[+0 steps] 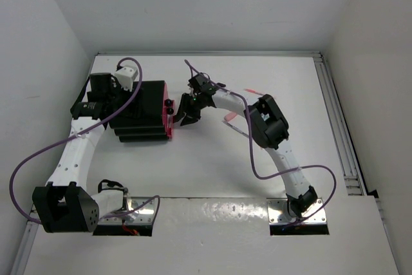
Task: Sort the stationery into containers
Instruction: Close the drawer in the storage box, then open the drawer in the storage box.
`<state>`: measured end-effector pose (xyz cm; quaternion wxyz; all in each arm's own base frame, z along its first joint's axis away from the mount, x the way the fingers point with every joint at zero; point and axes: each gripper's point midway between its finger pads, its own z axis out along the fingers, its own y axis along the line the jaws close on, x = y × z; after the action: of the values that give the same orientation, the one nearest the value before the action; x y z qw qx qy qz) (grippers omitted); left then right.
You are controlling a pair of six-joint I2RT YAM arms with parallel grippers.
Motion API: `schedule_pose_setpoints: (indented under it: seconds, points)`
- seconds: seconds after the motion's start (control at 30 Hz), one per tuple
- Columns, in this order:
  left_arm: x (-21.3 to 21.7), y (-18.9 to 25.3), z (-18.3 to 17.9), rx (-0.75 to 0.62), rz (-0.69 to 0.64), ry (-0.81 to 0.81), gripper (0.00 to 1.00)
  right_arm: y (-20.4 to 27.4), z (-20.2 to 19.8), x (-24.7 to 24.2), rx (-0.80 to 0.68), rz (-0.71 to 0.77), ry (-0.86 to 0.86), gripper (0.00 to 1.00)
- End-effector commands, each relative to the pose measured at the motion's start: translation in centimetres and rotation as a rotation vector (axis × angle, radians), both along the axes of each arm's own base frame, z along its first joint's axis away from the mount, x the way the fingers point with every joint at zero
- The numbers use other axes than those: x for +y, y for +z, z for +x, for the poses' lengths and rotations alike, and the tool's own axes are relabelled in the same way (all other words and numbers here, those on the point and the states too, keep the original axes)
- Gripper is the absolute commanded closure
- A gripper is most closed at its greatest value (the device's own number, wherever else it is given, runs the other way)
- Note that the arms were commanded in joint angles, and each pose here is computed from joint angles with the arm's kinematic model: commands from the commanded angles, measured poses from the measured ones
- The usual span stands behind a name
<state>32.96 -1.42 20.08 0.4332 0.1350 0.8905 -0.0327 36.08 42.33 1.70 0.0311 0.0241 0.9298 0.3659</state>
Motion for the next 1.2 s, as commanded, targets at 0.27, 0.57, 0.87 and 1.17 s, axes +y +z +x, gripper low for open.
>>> schedule_pose_setpoints:
  seconds: [0.27, 0.57, 0.87, 1.17]
  points:
    - [0.4, -1.0, -0.9, 0.056, 0.033, -0.017, 0.19, 2.3, 0.9, 4.8, 0.009, 0.206, 0.001, 0.61]
    - [0.3, -1.2, -0.8, 0.065, 0.023, -0.021, 0.19, 3.9, 1.4, 1.5, 0.017, 0.245, -0.012, 0.64]
    - [0.2, -1.4, -0.7, 0.066, 0.009, -0.023, 0.20, 7.2, 2.1, -1.7, -0.068, 0.409, 0.034, 0.71]
    - [-0.1, -1.4, -0.6, 0.068, -0.002, -0.031, 0.20, 8.6, 2.3, 0.1, -0.100, 0.520, 0.062, 0.67]
